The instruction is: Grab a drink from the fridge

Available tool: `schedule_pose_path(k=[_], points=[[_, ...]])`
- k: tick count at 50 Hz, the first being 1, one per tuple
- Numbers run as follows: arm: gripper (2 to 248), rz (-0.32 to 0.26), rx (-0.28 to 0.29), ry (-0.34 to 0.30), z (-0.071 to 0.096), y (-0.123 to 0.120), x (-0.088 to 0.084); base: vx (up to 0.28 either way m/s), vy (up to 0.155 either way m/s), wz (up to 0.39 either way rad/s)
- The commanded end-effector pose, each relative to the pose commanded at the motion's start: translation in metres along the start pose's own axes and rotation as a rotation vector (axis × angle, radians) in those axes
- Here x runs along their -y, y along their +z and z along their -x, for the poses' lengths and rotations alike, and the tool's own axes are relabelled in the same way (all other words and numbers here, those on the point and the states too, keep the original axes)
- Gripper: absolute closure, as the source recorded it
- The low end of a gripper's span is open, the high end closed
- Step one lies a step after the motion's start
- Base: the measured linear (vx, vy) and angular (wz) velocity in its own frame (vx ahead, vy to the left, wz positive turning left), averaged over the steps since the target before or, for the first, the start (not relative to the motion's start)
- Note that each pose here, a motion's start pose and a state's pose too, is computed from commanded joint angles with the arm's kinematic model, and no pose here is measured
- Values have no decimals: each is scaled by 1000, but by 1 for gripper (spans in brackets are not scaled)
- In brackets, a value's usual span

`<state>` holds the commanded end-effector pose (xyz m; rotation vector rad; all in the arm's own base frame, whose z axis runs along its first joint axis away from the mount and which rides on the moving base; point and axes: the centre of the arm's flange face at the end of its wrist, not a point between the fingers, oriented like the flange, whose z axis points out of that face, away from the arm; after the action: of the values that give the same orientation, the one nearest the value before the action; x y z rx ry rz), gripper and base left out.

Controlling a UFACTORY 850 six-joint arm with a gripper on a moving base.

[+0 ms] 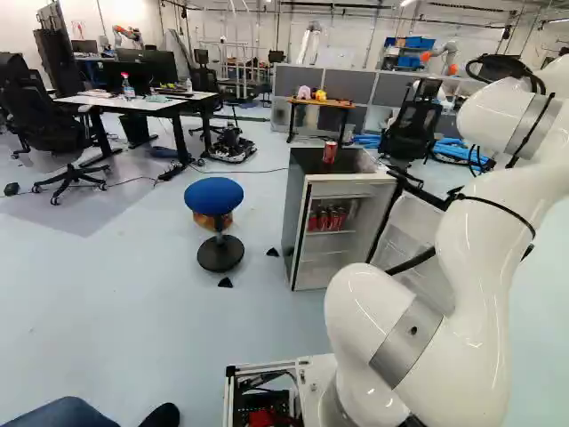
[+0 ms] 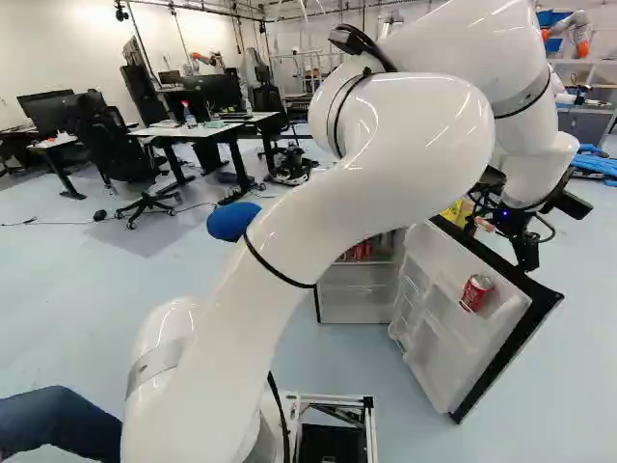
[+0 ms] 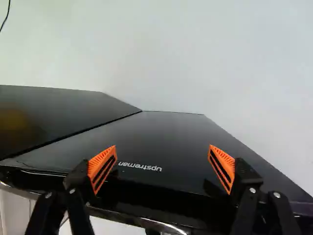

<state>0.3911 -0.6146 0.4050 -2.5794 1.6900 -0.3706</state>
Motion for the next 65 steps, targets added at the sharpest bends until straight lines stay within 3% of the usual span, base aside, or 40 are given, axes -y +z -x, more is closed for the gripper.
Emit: schedule_pose_path(k=[65], points=[[3,9,79,-8,58,-11,5,0,0,0]])
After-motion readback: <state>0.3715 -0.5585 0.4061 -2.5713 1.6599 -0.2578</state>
